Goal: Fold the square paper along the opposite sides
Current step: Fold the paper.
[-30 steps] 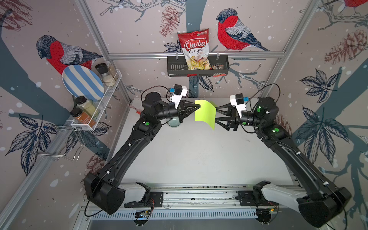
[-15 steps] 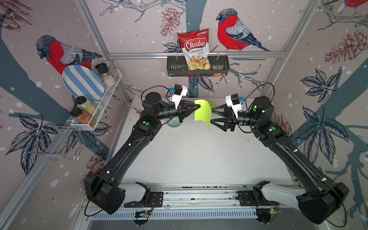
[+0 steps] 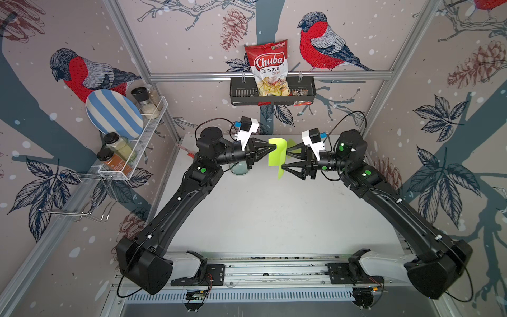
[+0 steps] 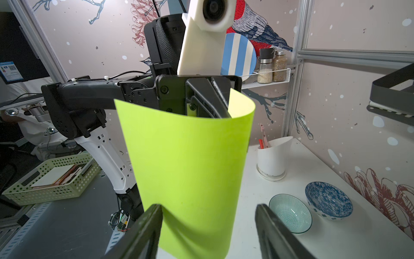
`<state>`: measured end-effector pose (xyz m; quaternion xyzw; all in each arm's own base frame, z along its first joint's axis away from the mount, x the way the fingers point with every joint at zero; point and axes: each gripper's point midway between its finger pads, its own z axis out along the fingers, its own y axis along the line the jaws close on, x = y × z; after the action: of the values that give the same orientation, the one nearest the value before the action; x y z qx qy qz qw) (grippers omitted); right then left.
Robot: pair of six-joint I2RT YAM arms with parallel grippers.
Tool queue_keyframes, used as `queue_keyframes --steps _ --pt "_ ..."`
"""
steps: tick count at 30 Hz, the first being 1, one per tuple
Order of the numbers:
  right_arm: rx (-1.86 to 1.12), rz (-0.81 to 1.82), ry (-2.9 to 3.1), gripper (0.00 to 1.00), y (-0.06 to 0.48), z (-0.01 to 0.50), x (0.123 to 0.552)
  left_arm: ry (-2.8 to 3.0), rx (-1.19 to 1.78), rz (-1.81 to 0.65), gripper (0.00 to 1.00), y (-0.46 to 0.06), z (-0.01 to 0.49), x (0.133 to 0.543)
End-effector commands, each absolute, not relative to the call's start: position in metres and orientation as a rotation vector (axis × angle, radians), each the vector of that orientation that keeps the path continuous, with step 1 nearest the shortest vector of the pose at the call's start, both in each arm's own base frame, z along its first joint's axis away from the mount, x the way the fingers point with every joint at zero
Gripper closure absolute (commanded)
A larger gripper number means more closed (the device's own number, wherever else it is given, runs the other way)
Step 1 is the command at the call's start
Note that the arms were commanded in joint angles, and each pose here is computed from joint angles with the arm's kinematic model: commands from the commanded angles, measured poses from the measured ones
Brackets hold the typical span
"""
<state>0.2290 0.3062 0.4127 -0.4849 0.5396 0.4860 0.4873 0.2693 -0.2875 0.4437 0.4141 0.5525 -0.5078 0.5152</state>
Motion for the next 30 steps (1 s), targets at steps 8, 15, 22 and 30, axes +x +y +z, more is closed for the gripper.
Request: queue_keyframes --steps 8,15,22,30 --pt "-1.188 1.177 1.317 0.39 0.314 0.406 0.237 1.324 1.040 -1.256 1.00 -0.290 0.440 0.263" --pt "-1.194 1.177 1.313 0.44 0.314 0.404 0.236 1.325 1.048 -1.265 1.00 -0.291 0.439 0.263" --pt "-1.211 1.187 1.305 0.49 0.316 0.402 0.233 1.316 1.063 -1.276 1.00 -0.291 0.440 0.260" --pt "-1.223 1.199 1.303 0.53 0.318 0.399 0.231 1.312 1.078 -1.289 1.00 -0.292 0.440 0.257"
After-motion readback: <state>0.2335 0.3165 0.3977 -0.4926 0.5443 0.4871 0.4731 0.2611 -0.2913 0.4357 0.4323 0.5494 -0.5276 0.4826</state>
